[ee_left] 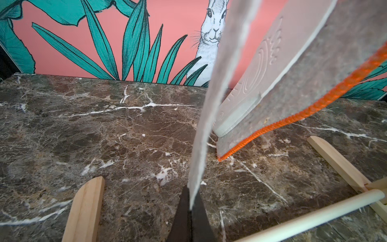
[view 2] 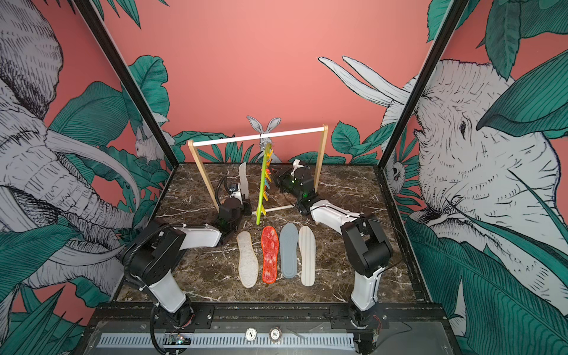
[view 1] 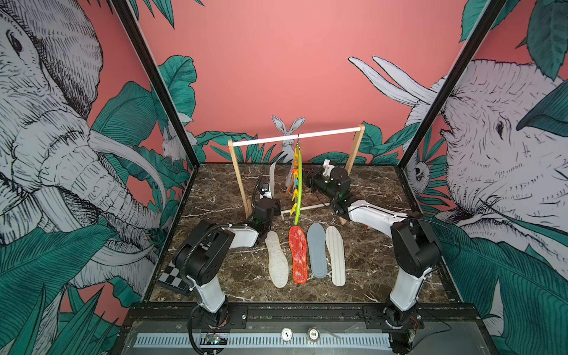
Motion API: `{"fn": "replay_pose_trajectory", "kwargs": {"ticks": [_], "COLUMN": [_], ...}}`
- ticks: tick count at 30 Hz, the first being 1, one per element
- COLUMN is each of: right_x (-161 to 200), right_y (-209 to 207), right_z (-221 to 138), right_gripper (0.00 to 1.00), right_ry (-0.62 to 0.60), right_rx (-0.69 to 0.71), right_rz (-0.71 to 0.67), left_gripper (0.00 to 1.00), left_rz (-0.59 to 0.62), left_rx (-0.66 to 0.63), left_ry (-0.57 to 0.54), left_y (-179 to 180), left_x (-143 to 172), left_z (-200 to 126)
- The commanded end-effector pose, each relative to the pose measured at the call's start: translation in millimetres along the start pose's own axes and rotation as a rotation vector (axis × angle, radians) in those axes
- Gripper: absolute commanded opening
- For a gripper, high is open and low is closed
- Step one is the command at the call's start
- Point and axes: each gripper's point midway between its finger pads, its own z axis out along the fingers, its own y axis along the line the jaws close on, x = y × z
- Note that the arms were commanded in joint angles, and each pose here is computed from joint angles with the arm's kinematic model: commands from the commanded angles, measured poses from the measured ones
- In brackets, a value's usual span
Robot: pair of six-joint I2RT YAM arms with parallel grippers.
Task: Take the shoe insoles off the hanger
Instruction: Open the clamp at the hanger, then place the insole at the center of the board.
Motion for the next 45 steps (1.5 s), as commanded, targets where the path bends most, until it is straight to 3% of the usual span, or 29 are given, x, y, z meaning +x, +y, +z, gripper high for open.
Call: {"fn": "replay_pose_trajectory", "kwargs": {"ticks": [1,19,36,45], "right_x": [1.8,0.2,1.6,6.6], "right_y": [18.5,10.3,-5.0,-42.2], "right_z": [3.0,-11.0,-40.1,-68.8], "right_gripper": [0.26,0.6,0.66,0.67], "right_ry": [0.006,-0.016,-0.023,0.026], "right_rx": [-0.066,-0.029,0.028,0.119], "right_rz": [-0.016,-0.051,-0.106,-0.127], "left_gripper": [0.0,0.0,0.0,0.0], "left_rz": [-0.023,-0.012,0.026,-0.007], "left_rx": [-0.005,0.038,0.232,0.29], "left_ry": [-0.038,-0.027,0.056,0.132], "left_y": [3.6,-0.4,-28.4,-27.4], "left_x": [-15.0,-12.7,-5.8,-0.2], "left_z": [-7.1,-14.8,-33.7,-52.1]}}
